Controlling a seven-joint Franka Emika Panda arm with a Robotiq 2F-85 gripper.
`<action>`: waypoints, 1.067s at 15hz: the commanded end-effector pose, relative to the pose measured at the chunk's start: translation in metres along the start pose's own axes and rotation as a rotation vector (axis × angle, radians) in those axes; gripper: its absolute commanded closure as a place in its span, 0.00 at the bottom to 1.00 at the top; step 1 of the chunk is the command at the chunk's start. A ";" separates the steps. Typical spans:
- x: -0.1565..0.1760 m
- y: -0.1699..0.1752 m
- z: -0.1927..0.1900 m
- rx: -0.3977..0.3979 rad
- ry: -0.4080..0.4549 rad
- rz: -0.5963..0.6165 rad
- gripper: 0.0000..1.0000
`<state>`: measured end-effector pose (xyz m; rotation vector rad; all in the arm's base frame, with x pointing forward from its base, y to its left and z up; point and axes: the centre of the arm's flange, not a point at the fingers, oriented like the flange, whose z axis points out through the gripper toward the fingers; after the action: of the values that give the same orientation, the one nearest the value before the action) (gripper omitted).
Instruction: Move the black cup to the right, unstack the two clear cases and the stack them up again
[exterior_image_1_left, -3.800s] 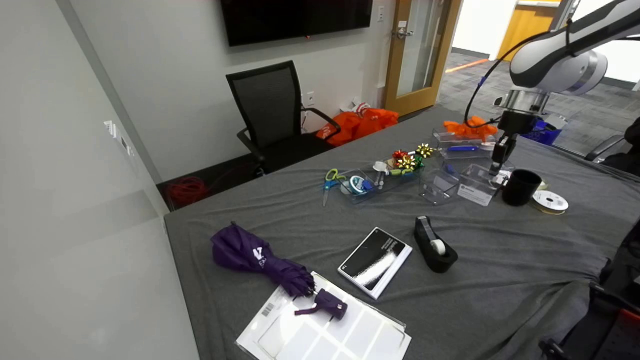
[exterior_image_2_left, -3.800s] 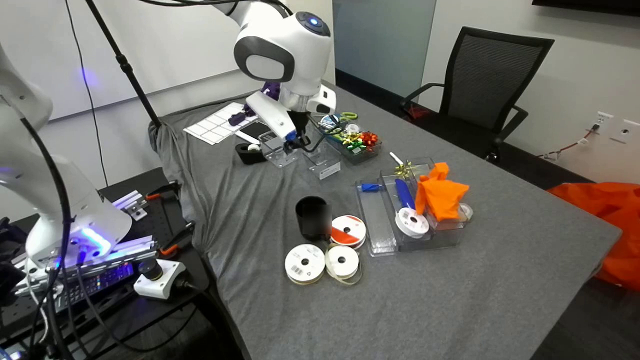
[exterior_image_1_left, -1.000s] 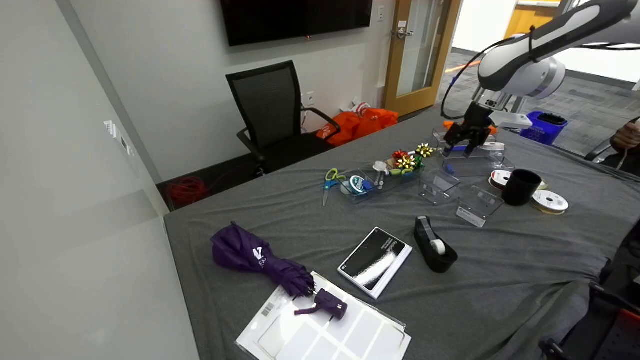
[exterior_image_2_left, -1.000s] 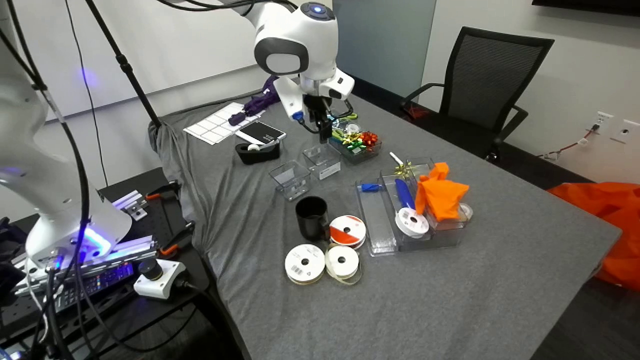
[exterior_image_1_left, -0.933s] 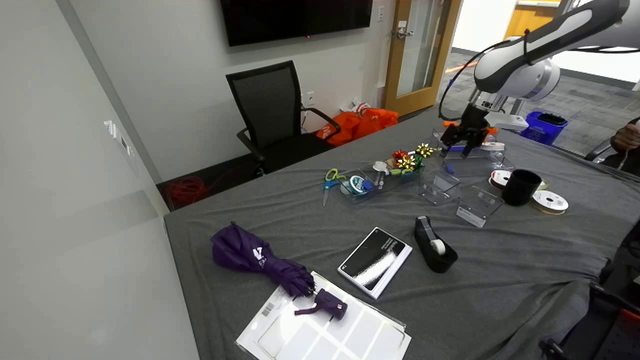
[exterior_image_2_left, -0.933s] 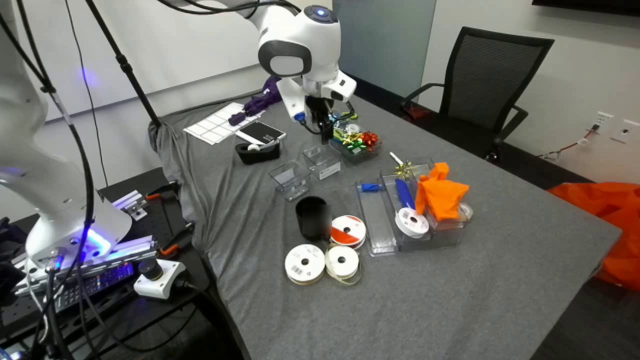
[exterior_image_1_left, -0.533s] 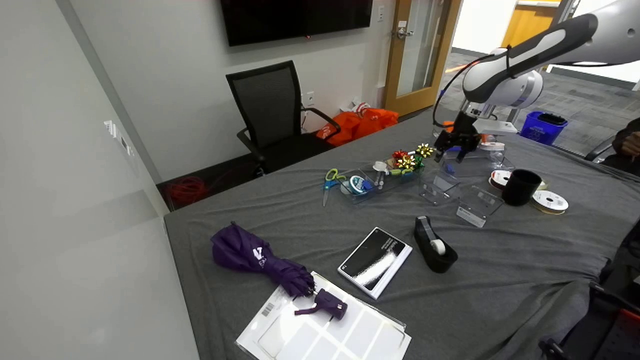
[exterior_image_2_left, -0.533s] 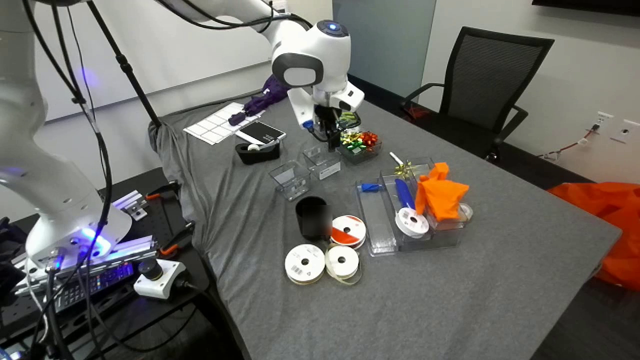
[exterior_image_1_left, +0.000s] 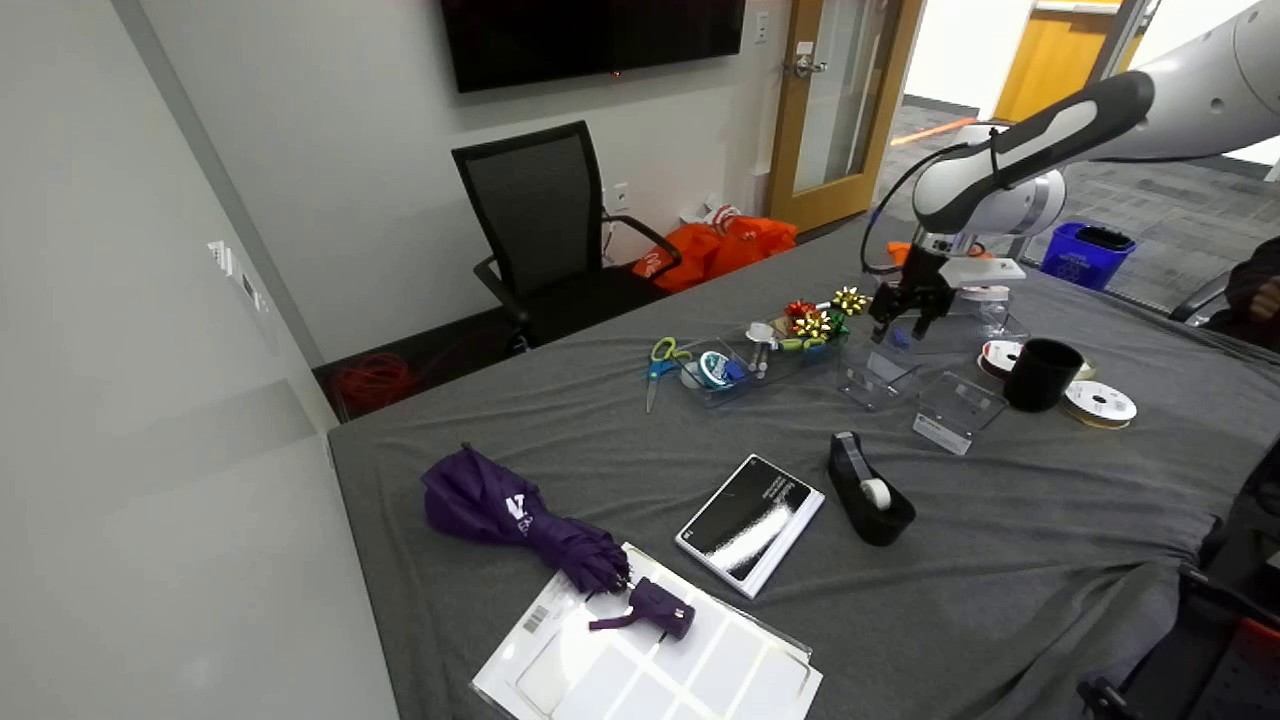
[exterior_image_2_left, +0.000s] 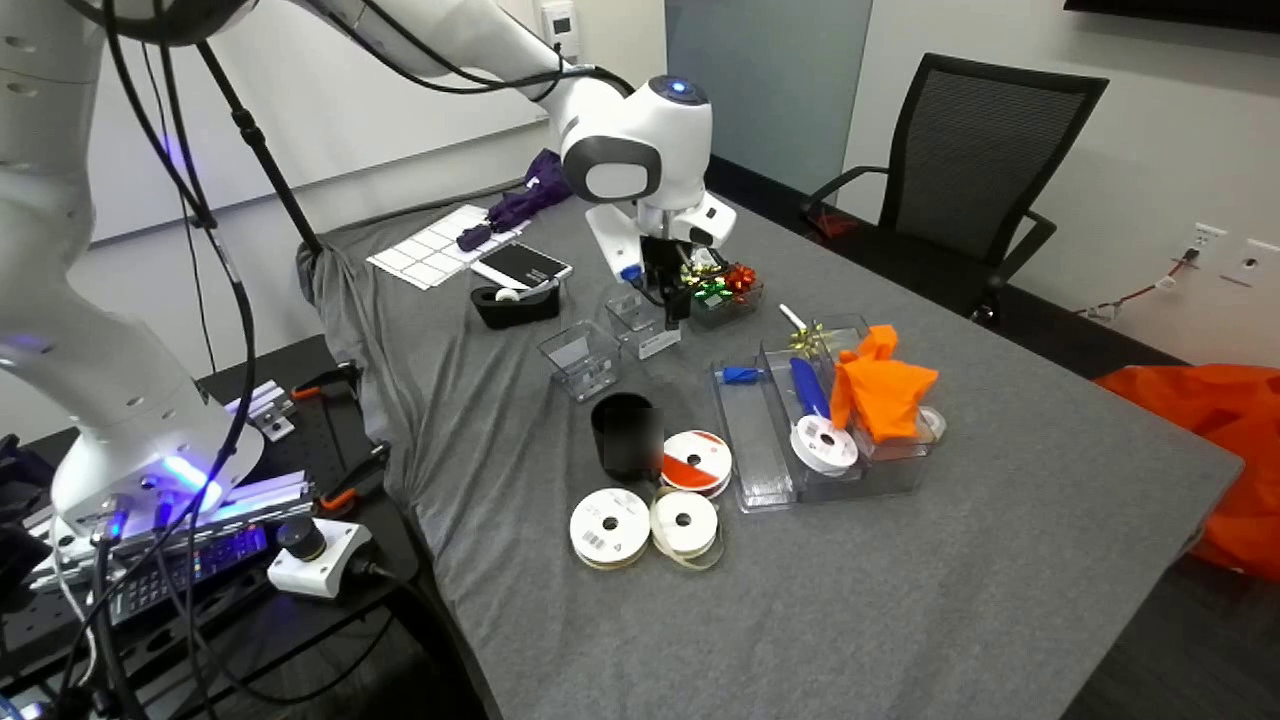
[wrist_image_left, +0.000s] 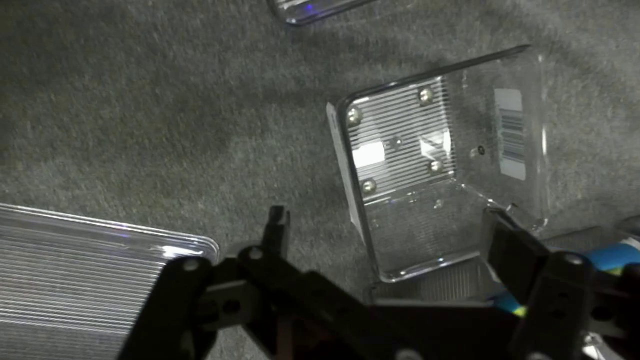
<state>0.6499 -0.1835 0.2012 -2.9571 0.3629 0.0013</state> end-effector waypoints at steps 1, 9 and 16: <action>0.009 0.003 0.011 -0.025 0.006 -0.017 0.15; 0.013 0.005 0.022 -0.043 0.014 -0.028 0.81; 0.008 0.005 0.017 -0.035 0.015 -0.031 0.99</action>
<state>0.6583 -0.1860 0.1826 -2.9904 0.3350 -0.0145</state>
